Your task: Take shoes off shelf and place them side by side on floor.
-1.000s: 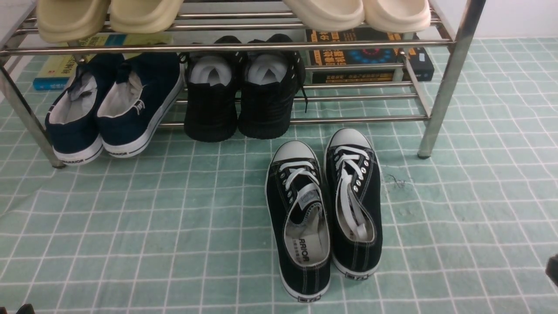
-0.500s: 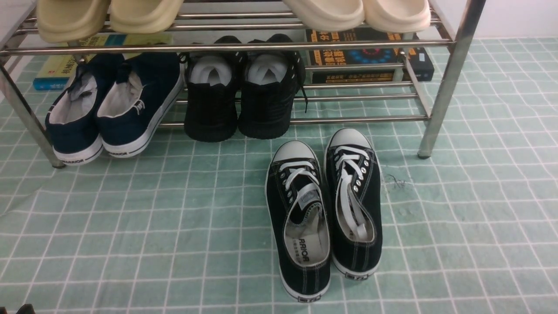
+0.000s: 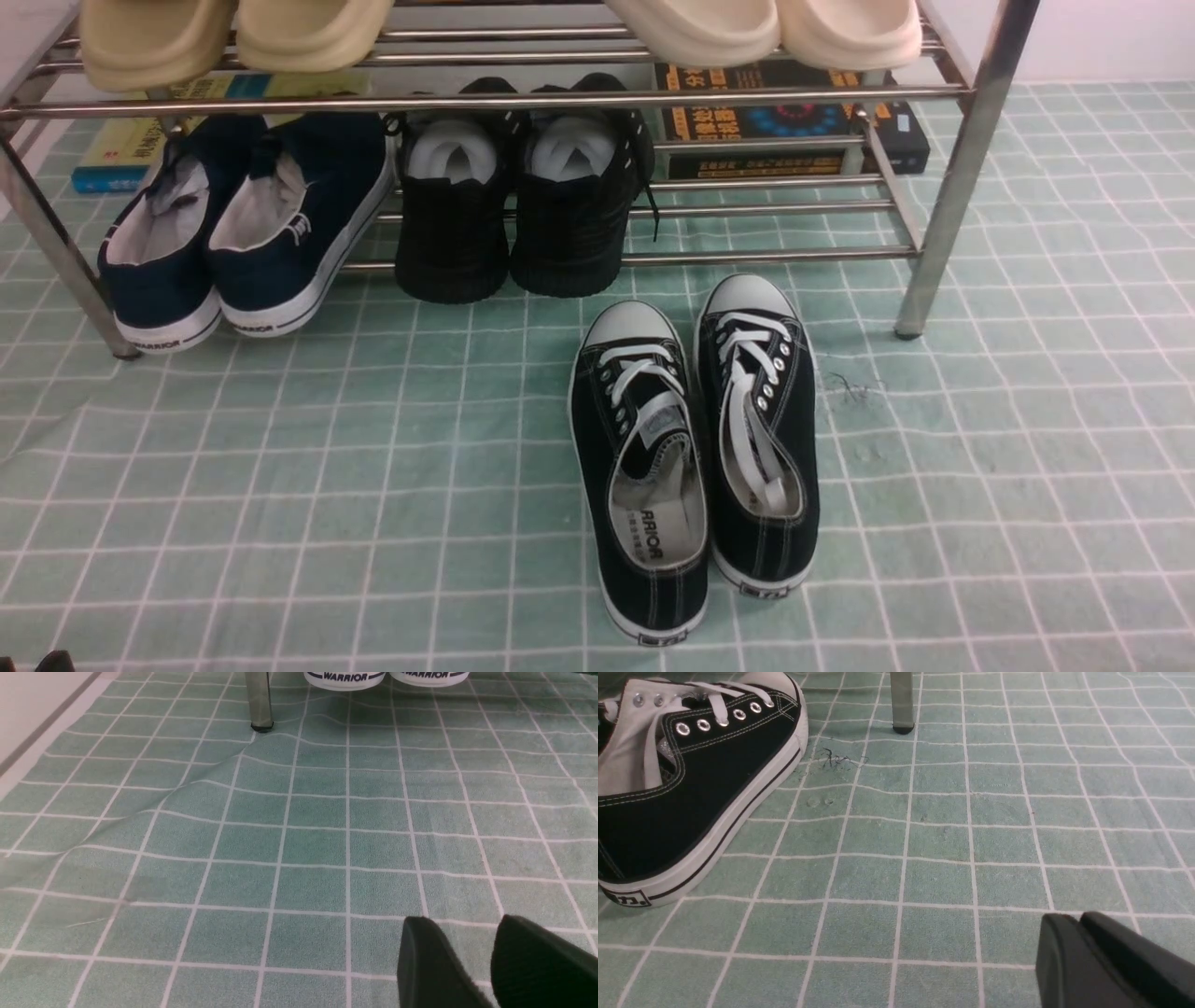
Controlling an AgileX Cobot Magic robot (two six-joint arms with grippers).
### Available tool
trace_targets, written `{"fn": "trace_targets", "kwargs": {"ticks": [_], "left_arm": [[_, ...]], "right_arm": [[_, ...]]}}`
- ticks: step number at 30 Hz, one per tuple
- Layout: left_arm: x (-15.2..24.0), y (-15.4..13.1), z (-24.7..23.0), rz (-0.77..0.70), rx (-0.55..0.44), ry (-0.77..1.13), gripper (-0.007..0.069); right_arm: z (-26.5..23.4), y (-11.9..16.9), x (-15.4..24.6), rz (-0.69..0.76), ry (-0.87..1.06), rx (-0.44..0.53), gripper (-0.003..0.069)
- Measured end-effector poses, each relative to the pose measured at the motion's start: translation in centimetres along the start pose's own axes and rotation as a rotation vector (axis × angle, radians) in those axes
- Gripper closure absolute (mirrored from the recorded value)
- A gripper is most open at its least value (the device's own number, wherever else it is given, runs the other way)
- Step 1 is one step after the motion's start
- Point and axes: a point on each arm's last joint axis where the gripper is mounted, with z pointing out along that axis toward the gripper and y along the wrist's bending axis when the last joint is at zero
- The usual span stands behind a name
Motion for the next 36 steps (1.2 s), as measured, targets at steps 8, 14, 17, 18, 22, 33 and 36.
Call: {"fn": "trace_targets", "kwargs": {"ticks": [8,14,17,18,22,33,36], "left_arm": [[0.00,0.00,0.00,0.000,0.000,0.000,0.0383],[0.00,0.00,0.00,0.000,0.000,0.000,0.0383],[0.00,0.00,0.00,0.000,0.000,0.000,0.0383],[0.00,0.00,0.00,0.000,0.000,0.000,0.0383],[0.00,0.00,0.00,0.000,0.000,0.000,0.0383],[0.00,0.00,0.00,0.000,0.000,0.000,0.0383],[0.00,0.00,0.00,0.000,0.000,0.000,0.0383]], "right_arm": [[0.00,-0.26,-0.02,0.014,-0.004,0.048,0.0579],[0.00,-0.28,-0.02,0.015,-0.004,0.051,0.0570],[0.00,-0.28,-0.02,0.016,-0.004,0.052,0.0567],[0.00,-0.29,-0.02,0.016,-0.004,0.052,0.0566],[0.00,-0.29,-0.02,0.016,-0.004,0.052,0.0562],[0.00,-0.29,-0.02,0.016,-0.004,0.052,0.0547],[0.00,-0.29,-0.02,0.016,-0.004,0.053,0.0545]]}}
